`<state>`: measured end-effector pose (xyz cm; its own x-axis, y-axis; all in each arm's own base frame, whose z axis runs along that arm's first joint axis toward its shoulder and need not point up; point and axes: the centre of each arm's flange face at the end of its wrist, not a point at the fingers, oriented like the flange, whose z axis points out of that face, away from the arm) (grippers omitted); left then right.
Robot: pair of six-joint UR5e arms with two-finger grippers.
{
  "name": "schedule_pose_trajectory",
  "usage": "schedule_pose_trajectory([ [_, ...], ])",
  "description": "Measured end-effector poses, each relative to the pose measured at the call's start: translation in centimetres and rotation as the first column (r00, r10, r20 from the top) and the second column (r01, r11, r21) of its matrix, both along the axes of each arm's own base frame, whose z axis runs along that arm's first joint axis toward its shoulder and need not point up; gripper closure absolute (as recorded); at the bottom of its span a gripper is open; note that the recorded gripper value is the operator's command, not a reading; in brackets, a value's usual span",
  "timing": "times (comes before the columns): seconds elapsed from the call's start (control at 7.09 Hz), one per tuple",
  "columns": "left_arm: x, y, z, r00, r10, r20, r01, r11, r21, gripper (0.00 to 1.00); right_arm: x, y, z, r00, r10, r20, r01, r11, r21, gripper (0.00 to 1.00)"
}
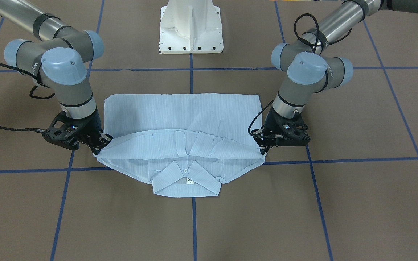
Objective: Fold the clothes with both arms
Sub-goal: 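Release the hem on the shirt and raise both grippers, then lower the left gripper and grasp the folded shirt's side edge nearest it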
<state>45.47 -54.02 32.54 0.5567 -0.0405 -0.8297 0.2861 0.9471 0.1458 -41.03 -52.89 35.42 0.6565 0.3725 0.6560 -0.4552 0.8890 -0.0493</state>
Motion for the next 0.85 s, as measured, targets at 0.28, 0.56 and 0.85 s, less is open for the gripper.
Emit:
schedule_pose_trajectory([
  [0.28, -0.3, 0.5, -0.2, 0.999, 0.051, -0.015, -0.049, 0.995, 0.083, 0.00, 0.0, -0.1, -0.2, 1.000, -0.002, 0.004, 0.002, 1.000, 0.000, 0.00],
  [0.56, -1.9, 1.4, 0.3, 0.987, 0.163, -0.013, -0.158, 0.974, 0.160, 0.00, 1.7, -1.0, -0.5, 0.999, -0.050, 0.012, 0.050, 0.999, 0.015, 0.00],
  [0.85, -3.4, 3.6, 2.3, 0.972, 0.234, -0.029, -0.227, 0.963, 0.144, 0.00, 3.5, -1.9, -0.2, 0.994, -0.106, 0.017, 0.105, 0.994, 0.032, 0.00],
])
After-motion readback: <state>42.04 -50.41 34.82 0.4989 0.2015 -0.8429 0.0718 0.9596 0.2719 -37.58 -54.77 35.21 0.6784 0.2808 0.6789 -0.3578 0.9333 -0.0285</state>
